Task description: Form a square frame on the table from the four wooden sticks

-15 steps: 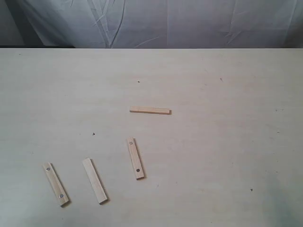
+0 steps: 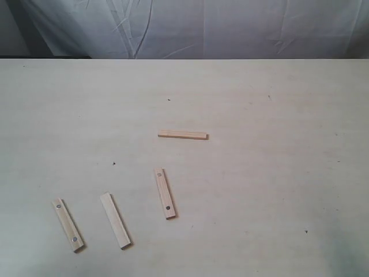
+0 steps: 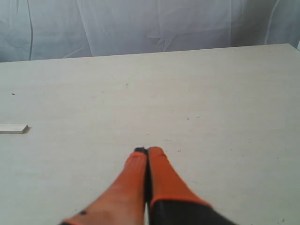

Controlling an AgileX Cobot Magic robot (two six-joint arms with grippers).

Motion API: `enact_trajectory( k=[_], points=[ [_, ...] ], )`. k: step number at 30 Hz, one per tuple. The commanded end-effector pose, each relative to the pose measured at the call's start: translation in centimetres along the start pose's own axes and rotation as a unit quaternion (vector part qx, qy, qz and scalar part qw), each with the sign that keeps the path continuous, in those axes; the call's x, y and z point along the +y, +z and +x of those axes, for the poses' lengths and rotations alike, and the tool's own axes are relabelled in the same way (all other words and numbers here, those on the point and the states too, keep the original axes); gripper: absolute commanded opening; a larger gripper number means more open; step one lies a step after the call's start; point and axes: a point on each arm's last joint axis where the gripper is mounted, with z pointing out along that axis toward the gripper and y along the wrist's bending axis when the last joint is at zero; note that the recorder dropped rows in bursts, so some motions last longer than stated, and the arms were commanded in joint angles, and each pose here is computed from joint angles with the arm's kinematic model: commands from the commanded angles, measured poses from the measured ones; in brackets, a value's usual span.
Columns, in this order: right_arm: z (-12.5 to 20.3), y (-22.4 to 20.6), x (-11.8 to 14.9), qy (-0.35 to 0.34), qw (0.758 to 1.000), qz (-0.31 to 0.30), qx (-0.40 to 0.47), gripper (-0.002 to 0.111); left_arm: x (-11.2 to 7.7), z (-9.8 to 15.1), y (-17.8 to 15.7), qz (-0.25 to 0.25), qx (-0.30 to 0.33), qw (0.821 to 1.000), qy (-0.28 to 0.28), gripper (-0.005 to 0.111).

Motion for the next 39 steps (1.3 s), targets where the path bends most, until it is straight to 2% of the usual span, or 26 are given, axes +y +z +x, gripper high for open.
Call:
enact_trajectory(
  k=[1,15,17,24,27,32,37,39],
  points=[
    [0.0,0.0,-0.1,-0.004,1.000,0.004,-0.005,-0.001,0.0,0.0,0.0,-0.001,-0.007,1.000,0.000,0.000],
    [-0.1,0.0,0.0,-0.004,1.000,0.003,-0.008,-0.001,0.0,0.0,0.0,-0.001,-0.007,1.000,0.000,0.000],
    [-0.4,0.0,0.0,-0.003,1.000,0.001,-0.024,-0.001,0.0,0.0,0.0,-0.001,-0.007,1.000,0.000,0.000],
    [-2.9,-0.5,0.2,-0.003,0.986,-0.011,-0.168,-0.001,0.0,0.0,0.0,-0.001,-0.007,1.000,0.000,0.000],
    [-3.5,-0.7,0.3,-0.004,0.980,-0.013,-0.198,-0.001,0.0,0.0,0.0,-0.001,-0.007,1.000,0.000,0.000],
    [-3.4,-0.7,0.3,-0.003,0.980,-0.013,-0.197,-0.001,0.0,0.0,0.0,-0.001,-0.007,1.000,0.000,0.000],
    [-3.4,-0.7,0.3,-0.070,0.978,-0.002,-0.197,-0.001,0.0,0.0,0.0,-0.001,-0.007,1.000,0.000,0.000],
    [-3.4,-0.7,0.3,-0.076,0.977,-0.001,-0.197,-0.001,0.0,0.0,0.0,-0.001,-0.007,1.000,0.000,0.000]
  ],
)
